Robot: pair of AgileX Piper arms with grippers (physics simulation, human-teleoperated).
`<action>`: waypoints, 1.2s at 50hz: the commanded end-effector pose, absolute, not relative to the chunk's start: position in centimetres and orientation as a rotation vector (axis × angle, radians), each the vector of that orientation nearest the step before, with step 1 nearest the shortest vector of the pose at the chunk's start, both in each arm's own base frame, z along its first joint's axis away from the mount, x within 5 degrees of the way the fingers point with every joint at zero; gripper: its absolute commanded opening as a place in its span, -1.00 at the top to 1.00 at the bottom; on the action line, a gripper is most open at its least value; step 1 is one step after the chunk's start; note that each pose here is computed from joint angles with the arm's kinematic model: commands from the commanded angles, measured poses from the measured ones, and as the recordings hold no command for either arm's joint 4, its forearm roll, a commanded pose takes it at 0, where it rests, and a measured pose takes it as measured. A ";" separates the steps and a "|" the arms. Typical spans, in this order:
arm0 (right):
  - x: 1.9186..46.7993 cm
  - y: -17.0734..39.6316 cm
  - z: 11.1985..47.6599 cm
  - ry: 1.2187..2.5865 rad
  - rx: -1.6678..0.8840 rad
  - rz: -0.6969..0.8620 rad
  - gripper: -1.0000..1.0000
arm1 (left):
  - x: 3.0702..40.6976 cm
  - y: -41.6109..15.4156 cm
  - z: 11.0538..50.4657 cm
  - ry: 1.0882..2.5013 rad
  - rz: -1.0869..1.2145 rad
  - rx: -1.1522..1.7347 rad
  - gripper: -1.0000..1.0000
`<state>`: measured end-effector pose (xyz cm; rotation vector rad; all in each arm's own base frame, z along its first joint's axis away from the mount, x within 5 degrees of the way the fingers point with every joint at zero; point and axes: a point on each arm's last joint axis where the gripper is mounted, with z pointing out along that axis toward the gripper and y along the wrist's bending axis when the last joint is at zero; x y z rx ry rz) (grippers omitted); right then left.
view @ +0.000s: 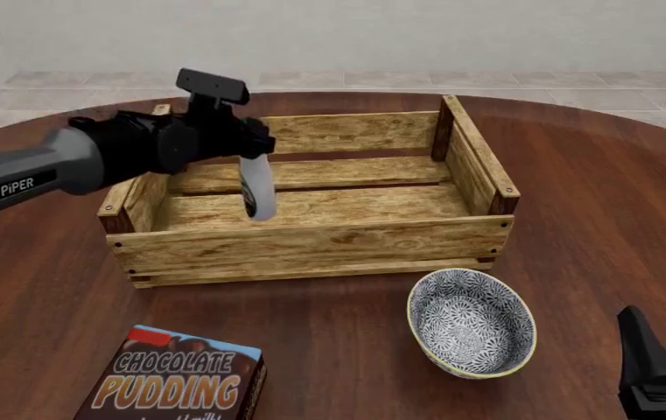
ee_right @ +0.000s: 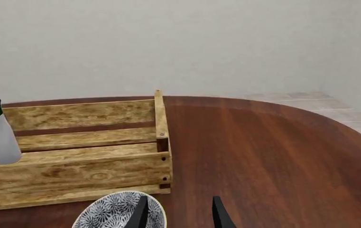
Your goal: Pick up the salad dressing and put it in the tray.
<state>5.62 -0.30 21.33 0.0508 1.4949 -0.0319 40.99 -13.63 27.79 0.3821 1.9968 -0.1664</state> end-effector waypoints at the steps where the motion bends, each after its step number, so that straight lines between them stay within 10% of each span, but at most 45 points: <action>1: 5.6 -0.3 21.3 1.495 0.050 -0.032 -1.00 | 41.1 -13.7 27.8 1.987 -0.161 0.394 1.00; 60: 5.6 -0.3 21.3 1.492 0.058 -0.032 -1.00 | 40.9 -13.9 24.2 2.038 -0.170 0.388 1.00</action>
